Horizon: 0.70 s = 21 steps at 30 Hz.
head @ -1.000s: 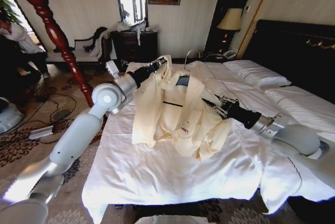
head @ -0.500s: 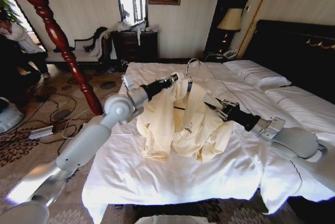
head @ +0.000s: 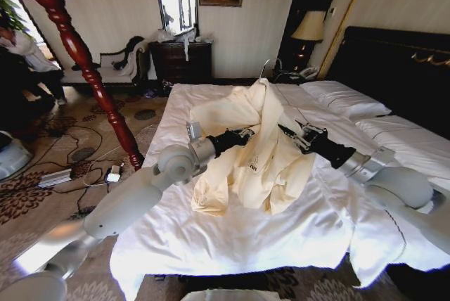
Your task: Pick up the clothes from the bed and hang them on the clothes hanger.
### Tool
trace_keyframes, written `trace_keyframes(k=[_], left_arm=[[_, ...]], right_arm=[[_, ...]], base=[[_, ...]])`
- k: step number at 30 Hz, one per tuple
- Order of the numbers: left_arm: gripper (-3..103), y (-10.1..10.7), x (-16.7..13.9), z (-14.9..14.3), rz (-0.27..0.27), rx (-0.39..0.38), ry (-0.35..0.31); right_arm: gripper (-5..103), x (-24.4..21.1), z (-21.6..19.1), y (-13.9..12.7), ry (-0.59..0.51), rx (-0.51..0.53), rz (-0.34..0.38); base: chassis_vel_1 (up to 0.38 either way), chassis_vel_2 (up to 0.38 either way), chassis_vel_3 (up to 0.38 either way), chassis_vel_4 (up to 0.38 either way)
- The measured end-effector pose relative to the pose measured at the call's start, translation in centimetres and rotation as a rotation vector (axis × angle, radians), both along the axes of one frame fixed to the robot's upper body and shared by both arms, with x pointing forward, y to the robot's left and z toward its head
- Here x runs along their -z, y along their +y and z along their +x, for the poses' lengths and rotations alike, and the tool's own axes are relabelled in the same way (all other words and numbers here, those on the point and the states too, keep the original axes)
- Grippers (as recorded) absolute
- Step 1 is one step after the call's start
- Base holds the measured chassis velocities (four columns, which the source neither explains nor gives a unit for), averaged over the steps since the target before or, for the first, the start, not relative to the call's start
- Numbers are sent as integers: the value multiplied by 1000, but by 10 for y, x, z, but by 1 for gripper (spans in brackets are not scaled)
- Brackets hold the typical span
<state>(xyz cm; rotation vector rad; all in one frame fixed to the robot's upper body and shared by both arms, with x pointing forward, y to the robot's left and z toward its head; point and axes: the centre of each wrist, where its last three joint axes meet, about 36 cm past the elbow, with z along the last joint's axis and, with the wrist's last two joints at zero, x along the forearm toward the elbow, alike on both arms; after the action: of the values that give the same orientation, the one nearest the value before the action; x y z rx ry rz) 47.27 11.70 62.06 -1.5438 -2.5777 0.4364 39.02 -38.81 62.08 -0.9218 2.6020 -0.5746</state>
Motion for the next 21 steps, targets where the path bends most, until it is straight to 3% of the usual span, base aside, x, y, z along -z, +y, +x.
trace_keyframes(k=[10, 15, 18, 21], left_arm=[[-3, -14, 2, -7, 12, -10, -21], [17, -9, 5, -18, 73, -94, -114], [23, -2, 0, -27, 92, -116, -138], [39, 24, -6, -41, 184, -210, -181]], right_arm=[[22, -1, -2, 5, 2, 15, 27], [22, -2, -3, 4, 1, 6, 60], [22, -1, -1, 1, -4, 9, 86], [22, -4, 2, -5, -14, 23, 142]], base=[[0, 0, 0, 0], [0, 0, 0, 0], [0, 0, 0, 0], [0, 0, 0, 0]])
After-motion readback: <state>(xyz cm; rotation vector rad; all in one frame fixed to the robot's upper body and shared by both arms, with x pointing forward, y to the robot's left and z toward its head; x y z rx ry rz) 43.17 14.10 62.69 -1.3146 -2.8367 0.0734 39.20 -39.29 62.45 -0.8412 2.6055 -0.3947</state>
